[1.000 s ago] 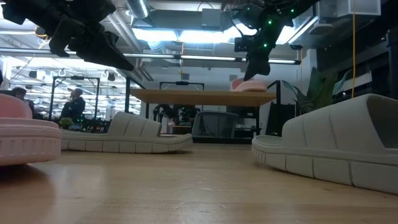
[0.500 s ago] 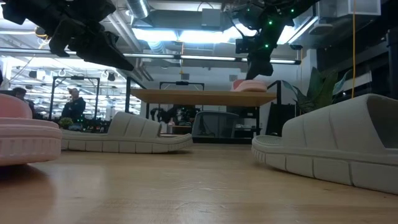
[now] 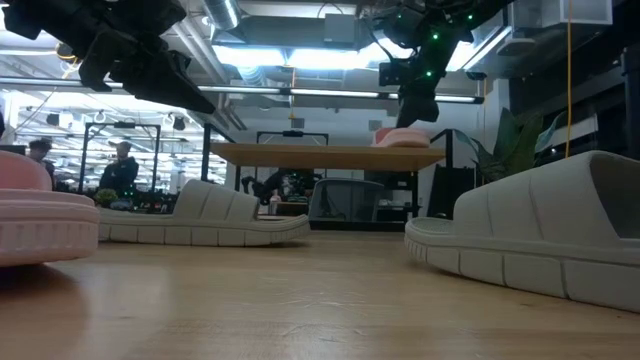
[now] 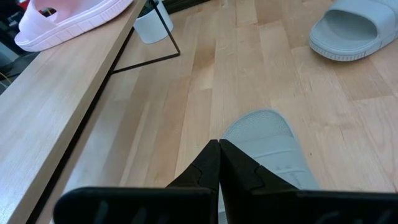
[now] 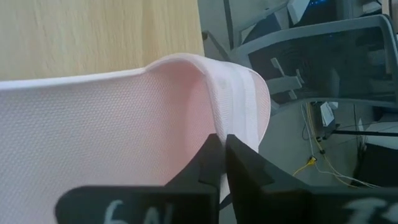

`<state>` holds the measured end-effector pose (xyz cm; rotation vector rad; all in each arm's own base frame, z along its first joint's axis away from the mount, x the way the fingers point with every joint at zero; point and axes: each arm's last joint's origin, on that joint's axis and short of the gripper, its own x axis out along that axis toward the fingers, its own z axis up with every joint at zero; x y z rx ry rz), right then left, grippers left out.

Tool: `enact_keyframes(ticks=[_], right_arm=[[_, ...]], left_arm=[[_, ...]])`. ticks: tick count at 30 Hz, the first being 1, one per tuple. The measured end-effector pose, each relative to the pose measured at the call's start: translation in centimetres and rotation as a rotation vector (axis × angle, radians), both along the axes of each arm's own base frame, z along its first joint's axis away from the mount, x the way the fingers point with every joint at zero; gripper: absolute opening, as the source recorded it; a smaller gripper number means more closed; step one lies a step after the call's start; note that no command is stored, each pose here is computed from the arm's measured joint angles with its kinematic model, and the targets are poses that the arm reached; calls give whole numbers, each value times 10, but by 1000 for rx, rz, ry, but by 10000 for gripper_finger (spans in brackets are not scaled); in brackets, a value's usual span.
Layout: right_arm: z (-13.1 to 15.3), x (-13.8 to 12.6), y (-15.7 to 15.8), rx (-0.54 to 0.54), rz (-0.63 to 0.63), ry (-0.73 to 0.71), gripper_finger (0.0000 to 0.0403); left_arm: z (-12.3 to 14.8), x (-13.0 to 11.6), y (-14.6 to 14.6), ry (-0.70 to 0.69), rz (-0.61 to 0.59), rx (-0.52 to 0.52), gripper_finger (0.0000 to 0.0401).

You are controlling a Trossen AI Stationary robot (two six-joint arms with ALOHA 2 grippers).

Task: Pick and place slides into the shelf
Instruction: Put the top pink slipper on the shelf, then put the pink slipper on the shelf

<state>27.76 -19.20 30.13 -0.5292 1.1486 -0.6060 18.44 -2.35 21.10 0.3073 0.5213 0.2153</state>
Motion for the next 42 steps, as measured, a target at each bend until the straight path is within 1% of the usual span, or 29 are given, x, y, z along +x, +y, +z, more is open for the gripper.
enact_keyframes(ticks=[14,18,21,27,29,32,35,42], right_arm=[[2,2,4,7,20,-9,143],[13,6,9,-1,37,-24,168],[25,9,14,6,45,-44,180],[44,13,31,52,30,-89,184],[45,15,38,77,20,-101,184],[46,17,47,112,-1,-128,184],[43,18,58,154,-17,-119,180],[30,28,94,260,-32,-163,144]], left_arm=[[0,0,0,0,0,0,0],[0,0,0,0,0,0,0],[0,0,0,0,0,0,0],[0,0,0,0,0,0,0],[0,0,0,0,0,0,0],[0,0,0,0,0,0,0],[0,0,0,0,0,0,0],[0,0,0,0,0,0,0]])
